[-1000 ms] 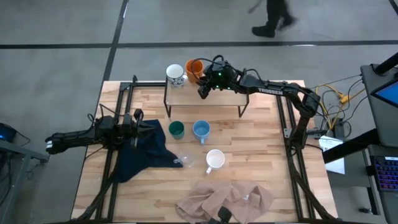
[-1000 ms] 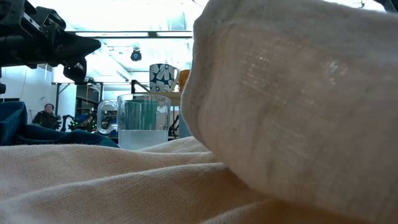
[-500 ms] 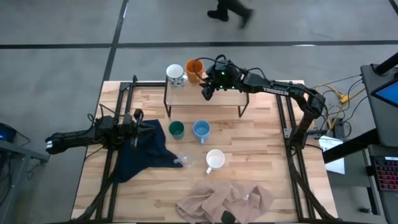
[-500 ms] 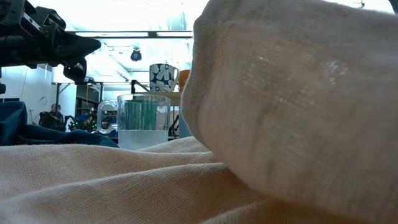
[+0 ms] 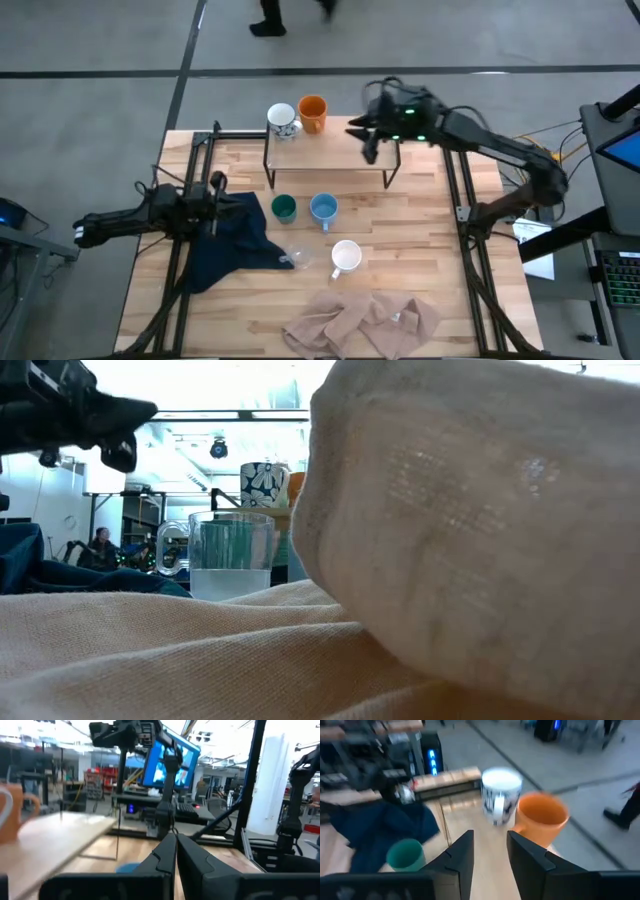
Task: Stack small to large cups/mugs on shelf
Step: Put the white mug on the shelf
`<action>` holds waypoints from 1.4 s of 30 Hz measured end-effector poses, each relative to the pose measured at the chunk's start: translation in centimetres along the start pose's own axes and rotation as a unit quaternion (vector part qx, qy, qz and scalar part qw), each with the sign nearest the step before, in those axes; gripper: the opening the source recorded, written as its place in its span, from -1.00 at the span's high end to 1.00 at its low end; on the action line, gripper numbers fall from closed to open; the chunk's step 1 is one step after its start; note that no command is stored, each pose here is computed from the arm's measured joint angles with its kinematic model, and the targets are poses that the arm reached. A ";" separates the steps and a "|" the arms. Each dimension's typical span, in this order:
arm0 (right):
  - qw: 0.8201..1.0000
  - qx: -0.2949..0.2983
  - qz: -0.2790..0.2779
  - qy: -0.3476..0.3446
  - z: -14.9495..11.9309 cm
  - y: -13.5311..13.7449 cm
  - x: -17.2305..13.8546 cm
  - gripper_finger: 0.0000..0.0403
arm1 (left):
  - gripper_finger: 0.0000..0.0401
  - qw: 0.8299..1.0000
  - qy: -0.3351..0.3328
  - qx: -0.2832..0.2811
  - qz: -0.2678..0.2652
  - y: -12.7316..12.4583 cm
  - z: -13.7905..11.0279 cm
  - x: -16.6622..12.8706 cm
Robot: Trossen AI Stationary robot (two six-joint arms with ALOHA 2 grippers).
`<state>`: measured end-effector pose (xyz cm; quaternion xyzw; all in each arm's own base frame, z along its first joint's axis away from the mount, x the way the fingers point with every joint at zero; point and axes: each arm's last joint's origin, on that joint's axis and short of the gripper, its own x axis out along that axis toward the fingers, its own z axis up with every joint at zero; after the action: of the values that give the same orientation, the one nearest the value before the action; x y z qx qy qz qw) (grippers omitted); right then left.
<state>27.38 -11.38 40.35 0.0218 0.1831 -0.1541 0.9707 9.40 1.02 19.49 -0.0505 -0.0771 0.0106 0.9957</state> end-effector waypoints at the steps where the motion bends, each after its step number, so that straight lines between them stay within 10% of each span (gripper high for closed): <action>1: 1.000 -0.003 0.000 -0.016 0.4 0.1 -1.2 0.48 | 1.00 1.000 -0.004 0.006 0.000 0.0 0.3 0.0; 13: 0.996 -0.001 0.015 -0.083 -1.3 1.4 -9.8 0.57 | 1.00 0.999 0.027 0.036 0.003 -0.3 2.0 -0.5; 42: 0.982 0.091 0.162 -0.041 -15.1 7.0 -7.0 0.48 | 1.00 0.999 0.013 0.052 0.003 -0.6 4.1 -1.0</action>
<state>18.10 -1.19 28.68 0.1332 0.1222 -0.0120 0.9835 7.74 0.80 23.46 0.0009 -0.0628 0.0171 0.9979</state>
